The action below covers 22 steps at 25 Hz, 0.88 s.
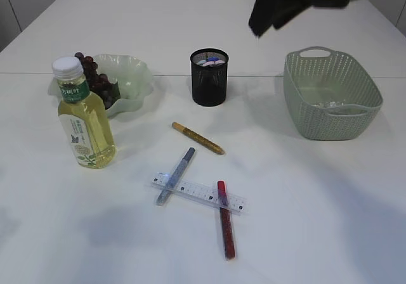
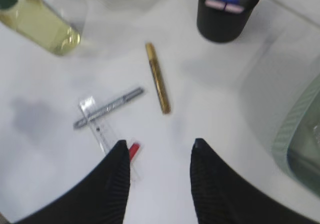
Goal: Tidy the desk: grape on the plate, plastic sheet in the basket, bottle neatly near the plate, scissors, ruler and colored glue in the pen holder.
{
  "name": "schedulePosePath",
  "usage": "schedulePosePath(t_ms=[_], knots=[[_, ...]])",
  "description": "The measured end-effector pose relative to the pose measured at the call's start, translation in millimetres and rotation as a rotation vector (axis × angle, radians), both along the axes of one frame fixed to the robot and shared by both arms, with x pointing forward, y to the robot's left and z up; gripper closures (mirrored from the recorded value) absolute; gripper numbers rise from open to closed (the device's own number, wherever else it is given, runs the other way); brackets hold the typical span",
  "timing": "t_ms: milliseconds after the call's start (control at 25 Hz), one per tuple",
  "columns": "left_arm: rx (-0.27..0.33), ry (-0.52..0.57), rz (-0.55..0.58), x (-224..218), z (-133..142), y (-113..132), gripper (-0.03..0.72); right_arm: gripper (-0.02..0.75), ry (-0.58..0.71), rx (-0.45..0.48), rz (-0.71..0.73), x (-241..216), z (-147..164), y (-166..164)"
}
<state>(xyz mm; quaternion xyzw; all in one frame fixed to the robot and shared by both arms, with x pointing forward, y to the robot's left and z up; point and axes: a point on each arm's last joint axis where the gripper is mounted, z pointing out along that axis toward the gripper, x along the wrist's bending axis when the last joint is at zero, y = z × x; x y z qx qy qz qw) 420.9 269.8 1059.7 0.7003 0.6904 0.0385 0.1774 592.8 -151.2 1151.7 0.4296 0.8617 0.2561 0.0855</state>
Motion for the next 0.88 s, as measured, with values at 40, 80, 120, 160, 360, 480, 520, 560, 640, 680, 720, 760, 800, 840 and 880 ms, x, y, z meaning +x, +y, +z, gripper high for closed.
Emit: schedulePosePath(t_ms=[40,80,120,160,360,480,520,560,640,680,720,760,800,840,880], knots=[[0.003,-0.001,-0.004,0.0,0.0,0.1,0.335,0.405,0.026,-0.031,0.024,-6.6,-9.6,6.8],[0.005,-0.002,-0.011,0.0,0.0,0.1,0.335,0.405,0.073,-0.068,0.050,-12.9,-26.5,13.9],[0.005,-0.002,-0.011,0.0,0.0,0.1,0.335,0.405,0.094,-0.091,0.069,-17.4,-37.7,20.1],[0.005,-0.002,-0.011,0.0,0.0,0.1,0.335,0.405,0.112,-0.115,0.096,-22.1,-49.5,27.9],[0.006,-0.006,-0.015,0.2,0.0,0.1,0.335,0.405,0.173,-0.238,0.270,-34.5,-103.2,64.8],[0.010,-0.023,-0.026,1.5,0.5,0.1,0.335,0.403,0.182,-0.276,0.350,-31.5,-131.6,84.4],[0.011,-0.027,-0.029,1.7,0.5,0.1,0.335,0.395,0.181,-0.287,0.371,-30.2,-139.1,88.2],[0.012,-0.029,-0.031,1.9,0.6,0.2,0.335,0.384,0.184,-0.297,0.393,-29.1,-147.3,92.2],[0.015,-0.032,-0.034,2.1,0.6,0.3,0.335,0.345,0.186,-0.307,0.423,-28.5,-159.5,99.5],[0.015,-0.034,-0.034,2.3,0.7,0.3,0.335,0.328,0.185,-0.314,0.437,-27.9,-165.2,102.3],[0.015,-0.036,-0.033,2.5,0.8,0.3,0.335,0.312,0.183,-0.315,0.452,-27.2,-169.6,105.1],[0.015,-0.041,-0.032,2.9,0.9,0.3,0.335,0.301,0.183,-0.313,0.460,-26.1,-173.2,107.3],[0.014,-0.044,-0.032,3.2,1.0,0.3,0.335,0.295,0.181,-0.306,0.463,-24.5,-175.6,109.3],[0.014,-0.052,-0.030,3.8,1.3,0.3,0.335,0.292,0.178,-0.300,0.466,-23.4,-177.5,111.8],[0.014,-0.058,-0.029,4.4,1.5,0.3,0.335,0.289,0.182,-0.297,0.469,-22.5,-180.6,113.9]])
